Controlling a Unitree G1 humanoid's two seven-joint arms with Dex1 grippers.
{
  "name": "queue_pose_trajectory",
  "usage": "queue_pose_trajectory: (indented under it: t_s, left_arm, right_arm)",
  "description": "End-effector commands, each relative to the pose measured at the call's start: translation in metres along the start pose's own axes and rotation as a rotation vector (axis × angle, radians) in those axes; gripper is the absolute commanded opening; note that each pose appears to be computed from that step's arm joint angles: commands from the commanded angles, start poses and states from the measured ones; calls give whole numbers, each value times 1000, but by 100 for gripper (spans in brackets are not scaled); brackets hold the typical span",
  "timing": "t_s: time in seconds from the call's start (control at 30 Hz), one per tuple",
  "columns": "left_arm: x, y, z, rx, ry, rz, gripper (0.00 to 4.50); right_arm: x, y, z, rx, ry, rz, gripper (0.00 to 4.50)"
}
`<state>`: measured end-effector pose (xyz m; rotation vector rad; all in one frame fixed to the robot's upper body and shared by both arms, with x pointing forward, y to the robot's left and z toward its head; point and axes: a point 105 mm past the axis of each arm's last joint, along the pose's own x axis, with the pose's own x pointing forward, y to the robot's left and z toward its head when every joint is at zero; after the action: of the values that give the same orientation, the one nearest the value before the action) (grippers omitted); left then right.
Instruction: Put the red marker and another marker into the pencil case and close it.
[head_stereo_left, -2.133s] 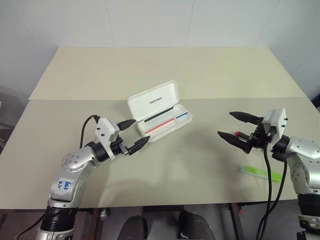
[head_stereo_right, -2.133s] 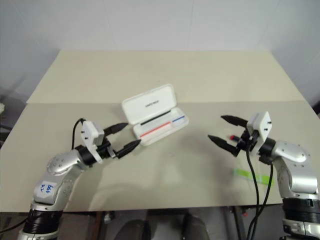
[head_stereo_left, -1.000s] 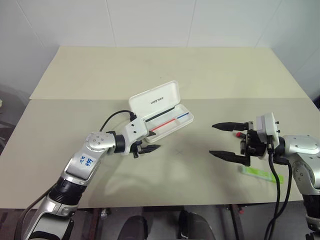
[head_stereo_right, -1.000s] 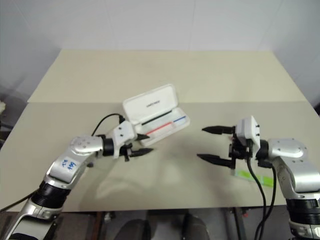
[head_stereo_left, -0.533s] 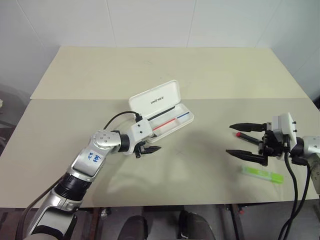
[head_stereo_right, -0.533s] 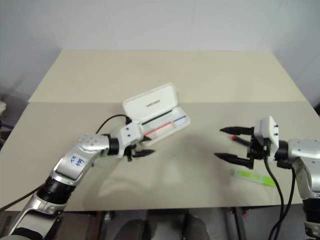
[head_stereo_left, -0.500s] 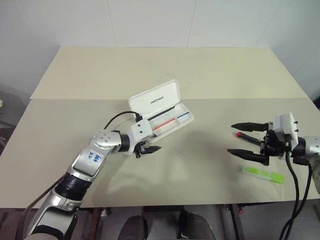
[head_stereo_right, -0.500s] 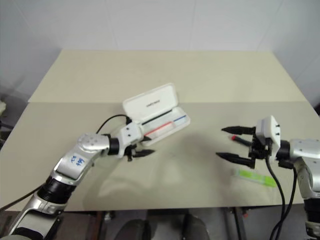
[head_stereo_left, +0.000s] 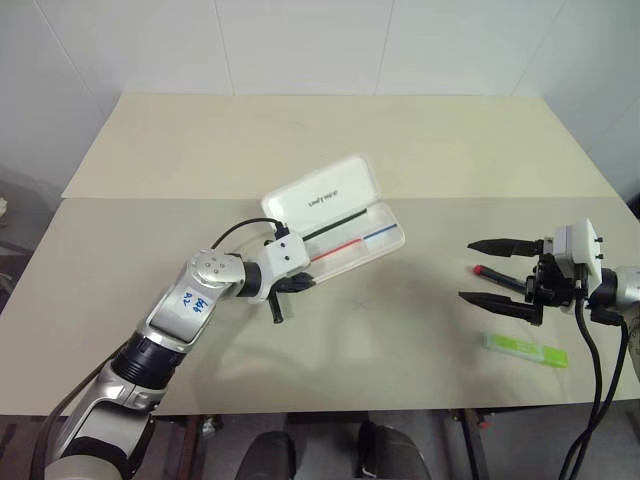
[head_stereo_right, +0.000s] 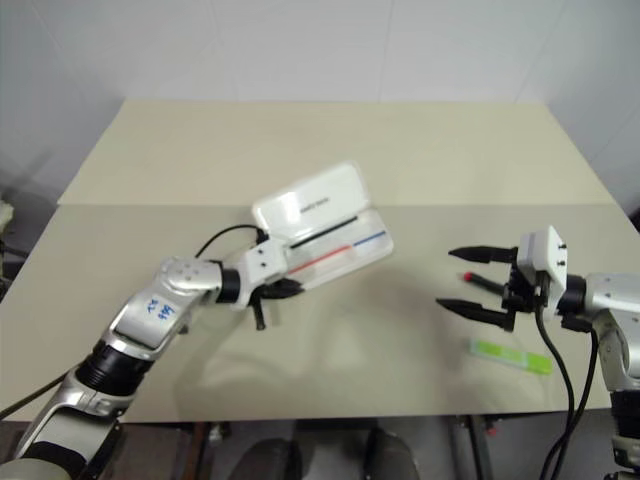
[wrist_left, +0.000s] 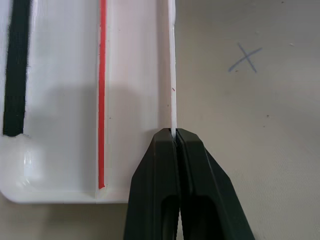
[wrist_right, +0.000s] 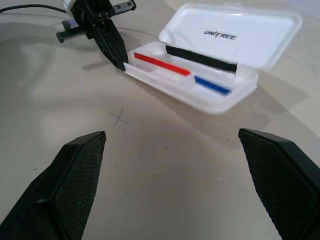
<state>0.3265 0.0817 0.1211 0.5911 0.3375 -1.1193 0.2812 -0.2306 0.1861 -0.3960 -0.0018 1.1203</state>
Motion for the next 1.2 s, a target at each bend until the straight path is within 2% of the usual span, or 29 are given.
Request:
queue_pose_trajectory:
  t_s: [0.03, 0.4, 0.77, 1.17, 1.2]
  left_arm:
    - [10, -17, -7, -12, 23, -95, 4]
    - [10, -32, 13, 4, -48, -191, 4]
    - [-5, -53, 16, 80, 51, -327, 4]
    - [-4, -61, 14, 56, 84, -347, 4]
    - [-3, -60, 14, 51, 87, -341, 48]
  right_arm:
    - [-4, -3, 15, -59, -10, -11, 450]
    - [-2, 1, 13, -44, -13, -6, 450]
    - [4, 2, 13, -32, -24, 3, 450]
    - [8, 4, 13, -29, -43, -8, 450]
    - [9, 4, 14, -29, -45, -9, 450]
